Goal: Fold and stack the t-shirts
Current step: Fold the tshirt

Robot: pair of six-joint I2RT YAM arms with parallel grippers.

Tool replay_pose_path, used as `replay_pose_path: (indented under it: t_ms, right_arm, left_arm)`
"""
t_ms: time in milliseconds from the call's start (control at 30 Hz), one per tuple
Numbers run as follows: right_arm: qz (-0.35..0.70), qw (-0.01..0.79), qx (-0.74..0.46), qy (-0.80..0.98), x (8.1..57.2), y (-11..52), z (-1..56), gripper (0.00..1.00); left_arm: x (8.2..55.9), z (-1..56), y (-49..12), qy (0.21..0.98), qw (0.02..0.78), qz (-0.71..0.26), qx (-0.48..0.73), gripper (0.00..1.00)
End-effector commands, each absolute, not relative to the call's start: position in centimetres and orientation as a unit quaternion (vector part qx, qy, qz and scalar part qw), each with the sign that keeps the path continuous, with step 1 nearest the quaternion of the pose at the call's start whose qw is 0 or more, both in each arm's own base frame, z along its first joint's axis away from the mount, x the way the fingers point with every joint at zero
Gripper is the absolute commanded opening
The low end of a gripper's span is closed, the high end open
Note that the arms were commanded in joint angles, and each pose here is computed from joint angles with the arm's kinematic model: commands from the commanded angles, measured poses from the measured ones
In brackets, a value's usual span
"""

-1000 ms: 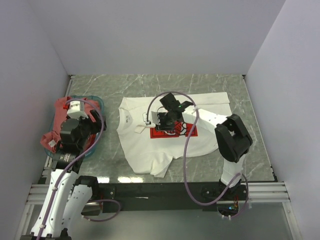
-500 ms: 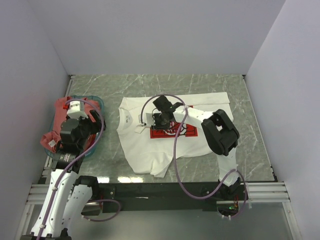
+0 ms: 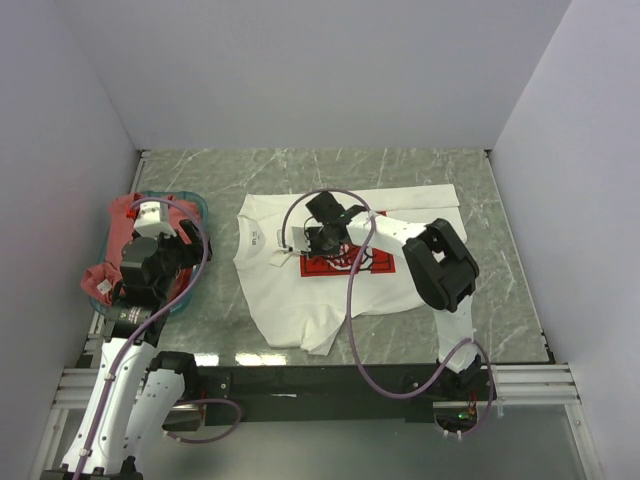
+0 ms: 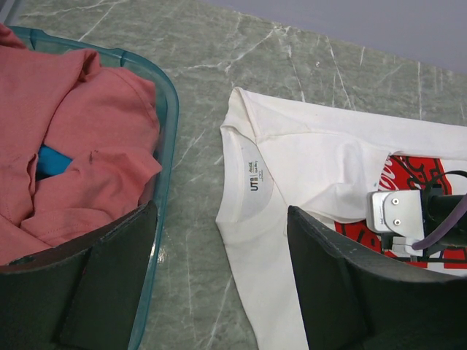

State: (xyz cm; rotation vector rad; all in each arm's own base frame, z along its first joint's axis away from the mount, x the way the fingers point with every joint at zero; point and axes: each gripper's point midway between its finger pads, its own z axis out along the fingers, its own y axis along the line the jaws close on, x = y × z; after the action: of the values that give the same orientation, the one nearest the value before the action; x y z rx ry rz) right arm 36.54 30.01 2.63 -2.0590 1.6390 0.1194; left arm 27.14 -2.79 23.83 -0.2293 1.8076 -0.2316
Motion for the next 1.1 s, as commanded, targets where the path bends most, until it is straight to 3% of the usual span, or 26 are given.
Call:
replay_pose_path:
  t_ms: [0, 533, 767, 933, 1067]
  right_arm:
    - [0.045, 0.286, -0.757, 0.586, 36.2, 30.4, 5.6, 0.00]
    - [0.027, 0.280, -0.758, 0.588, 35.3, 27.6, 5.6, 0.00]
    - [0.004, 0.282, -0.751, 0.597, 37.0, 26.6, 5.2, 0.06]
    - [-0.013, 0.277, -0.754, 0.596, 37.5, 25.8, 4.5, 0.09]
    - [-0.015, 0.278, -0.750, 0.600, 37.8, 25.4, 4.3, 0.14]
  left_arm:
    - [27.5, 25.6, -2.8, 0.766, 0.629, -0.102, -0.091, 0.77]
    - [27.7, 25.3, -3.0, 0.770, 0.623, -0.103, -0.089, 0.77]
    - [27.8, 24.9, -3.1, 0.774, 0.618, -0.105, -0.087, 0.77]
    - [27.6, 24.5, -6.5, 0.776, 0.605, -0.176, -0.023, 0.77]
    - [27.7, 23.1, -9.4, 0.795, 0.559, -0.236, 0.030, 0.71]
